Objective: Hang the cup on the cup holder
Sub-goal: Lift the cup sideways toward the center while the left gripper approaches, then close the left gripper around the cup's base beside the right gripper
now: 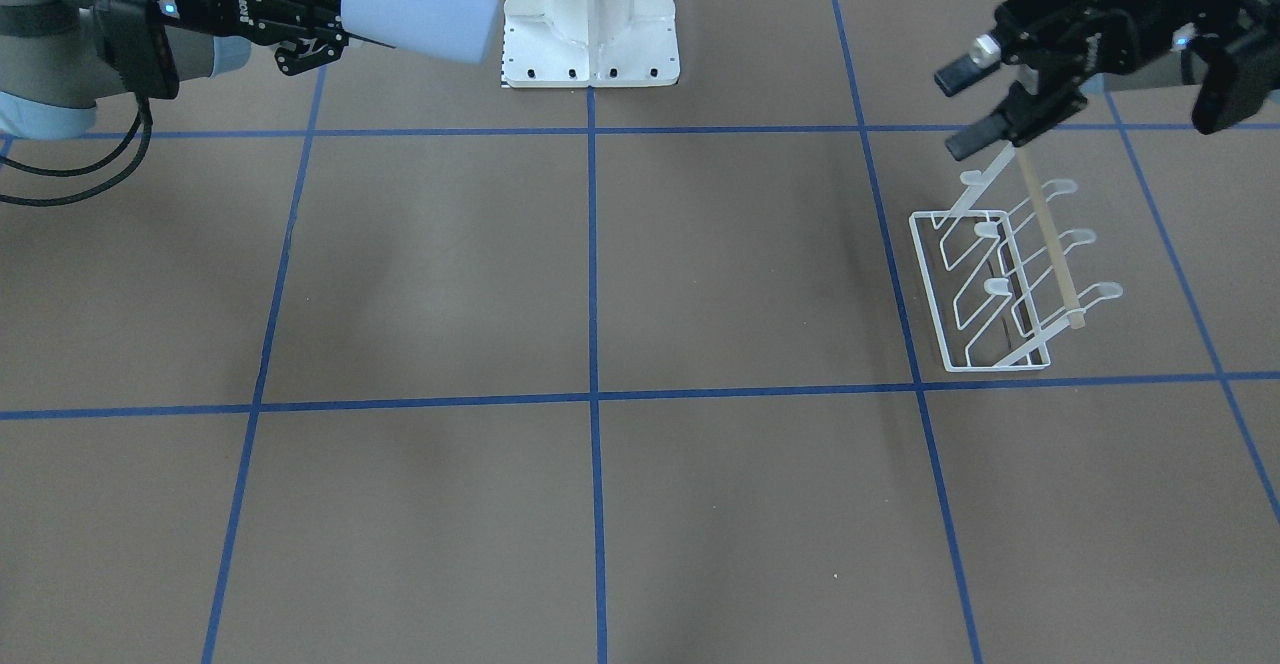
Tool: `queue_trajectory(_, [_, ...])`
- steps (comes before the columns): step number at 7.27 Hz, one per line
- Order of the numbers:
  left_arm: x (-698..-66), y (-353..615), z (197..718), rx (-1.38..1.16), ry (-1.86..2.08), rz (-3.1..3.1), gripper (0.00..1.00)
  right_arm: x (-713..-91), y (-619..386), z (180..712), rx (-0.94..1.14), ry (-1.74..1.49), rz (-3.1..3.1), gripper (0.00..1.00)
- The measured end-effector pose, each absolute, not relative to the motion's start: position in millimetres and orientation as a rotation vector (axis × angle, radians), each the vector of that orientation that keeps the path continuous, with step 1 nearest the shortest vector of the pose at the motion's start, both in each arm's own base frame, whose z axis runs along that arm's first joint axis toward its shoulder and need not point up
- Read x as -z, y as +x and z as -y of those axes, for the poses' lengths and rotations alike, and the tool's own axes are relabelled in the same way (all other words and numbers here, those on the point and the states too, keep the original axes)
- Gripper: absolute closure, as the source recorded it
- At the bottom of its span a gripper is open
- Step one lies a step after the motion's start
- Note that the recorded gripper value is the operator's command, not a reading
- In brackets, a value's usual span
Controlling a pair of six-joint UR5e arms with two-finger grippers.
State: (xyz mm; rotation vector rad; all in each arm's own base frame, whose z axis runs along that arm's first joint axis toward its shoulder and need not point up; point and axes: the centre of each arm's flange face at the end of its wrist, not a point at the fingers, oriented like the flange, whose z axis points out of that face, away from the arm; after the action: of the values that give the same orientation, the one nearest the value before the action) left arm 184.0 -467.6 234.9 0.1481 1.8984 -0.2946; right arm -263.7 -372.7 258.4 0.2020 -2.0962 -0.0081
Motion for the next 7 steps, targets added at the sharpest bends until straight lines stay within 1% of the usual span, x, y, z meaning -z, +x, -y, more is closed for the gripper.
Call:
queue_trajectory(3, [-136,277,383,0.361,-0.116,-2.209,0.02,-208,-291,356,0.054,0.134,2.228,1.00])
queue_trajectory(5, [-111,309,341,0.413,-0.238,-2.346,0.02,-195,-292,350,0.060,0.133,2.264,1.00])
queue_trajectory(7, [-106,316,329,0.418,-0.274,-2.378,0.02,-188,-285,342,0.083,0.140,2.297,1.00])
